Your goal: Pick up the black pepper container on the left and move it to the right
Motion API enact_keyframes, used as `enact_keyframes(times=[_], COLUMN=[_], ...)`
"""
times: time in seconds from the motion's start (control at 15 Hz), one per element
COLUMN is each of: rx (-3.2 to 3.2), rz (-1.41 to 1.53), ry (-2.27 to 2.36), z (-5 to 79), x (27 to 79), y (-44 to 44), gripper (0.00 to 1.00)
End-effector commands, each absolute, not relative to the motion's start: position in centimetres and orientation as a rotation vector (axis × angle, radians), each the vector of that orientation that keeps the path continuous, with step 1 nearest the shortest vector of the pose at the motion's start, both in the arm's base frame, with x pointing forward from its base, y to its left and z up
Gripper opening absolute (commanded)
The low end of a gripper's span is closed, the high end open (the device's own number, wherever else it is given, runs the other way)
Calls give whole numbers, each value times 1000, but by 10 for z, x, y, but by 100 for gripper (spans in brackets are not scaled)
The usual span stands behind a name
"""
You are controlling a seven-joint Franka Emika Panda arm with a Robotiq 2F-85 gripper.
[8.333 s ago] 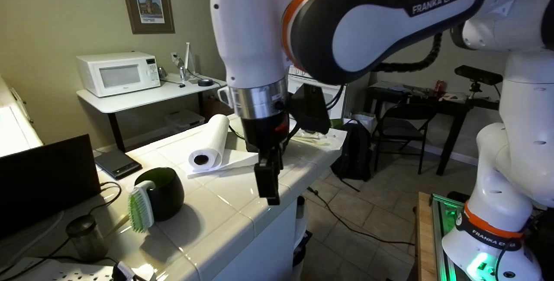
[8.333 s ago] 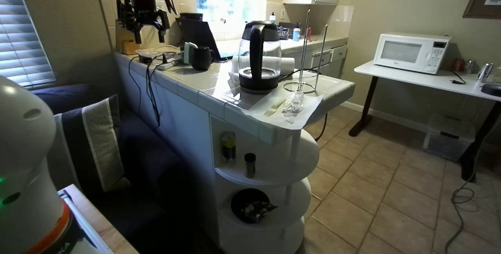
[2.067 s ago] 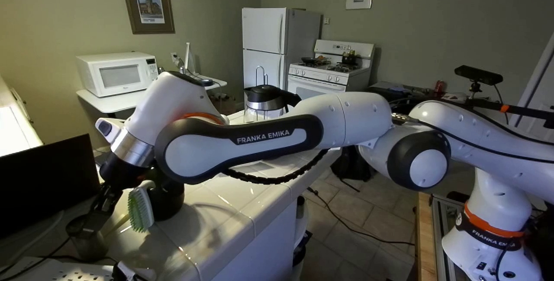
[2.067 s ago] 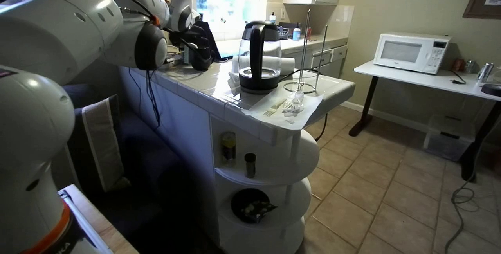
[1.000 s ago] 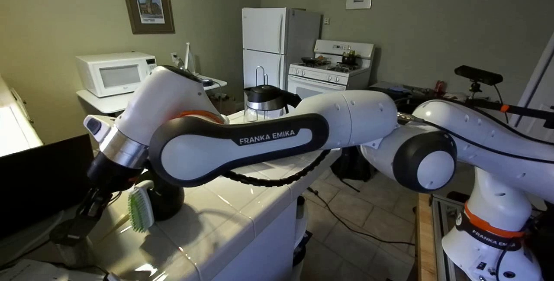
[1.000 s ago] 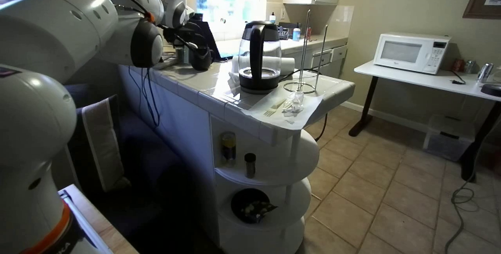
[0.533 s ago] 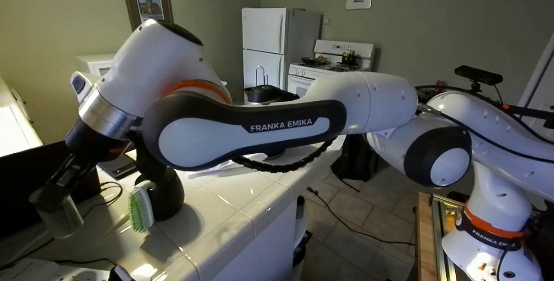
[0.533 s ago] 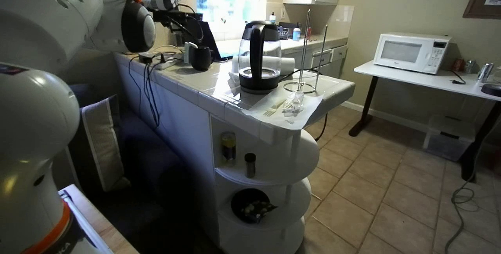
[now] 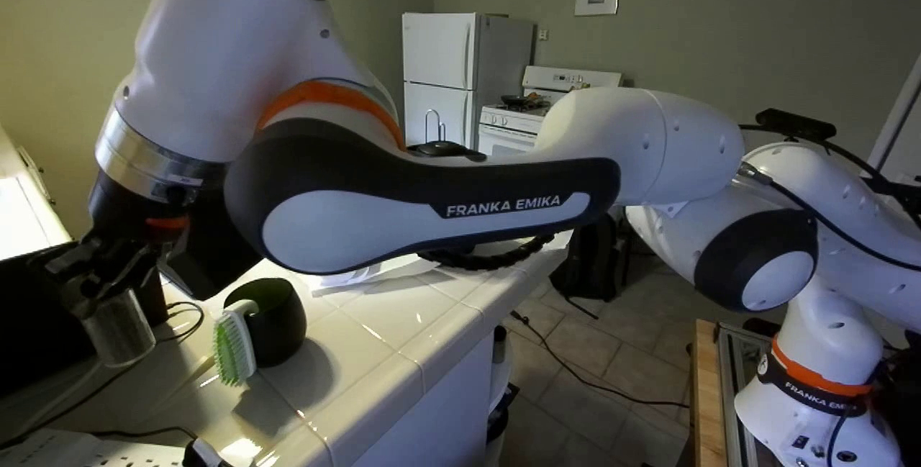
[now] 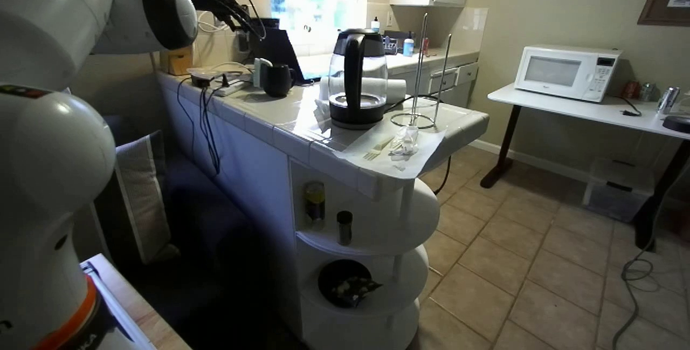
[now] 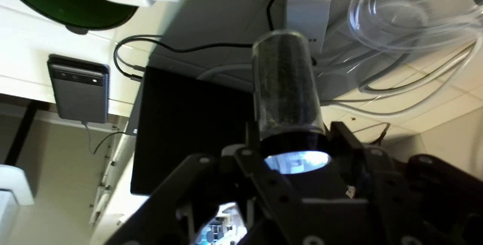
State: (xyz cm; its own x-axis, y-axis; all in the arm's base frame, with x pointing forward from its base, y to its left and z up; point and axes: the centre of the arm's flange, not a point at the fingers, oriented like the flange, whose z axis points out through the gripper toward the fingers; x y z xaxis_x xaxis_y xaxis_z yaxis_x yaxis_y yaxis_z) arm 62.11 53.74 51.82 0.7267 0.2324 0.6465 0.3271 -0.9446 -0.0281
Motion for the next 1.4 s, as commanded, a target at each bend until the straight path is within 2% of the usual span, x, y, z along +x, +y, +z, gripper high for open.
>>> enact_keyframes(times=[0.0, 0.33, 1.33], rx=[-2820, -2813, -2805], rz=[-1061, -1070, -776], ry=[-159, 231, 1450], z=[514, 517, 491], x=[549, 535, 500], y=[508, 513, 489], gripper=[24, 24, 24])
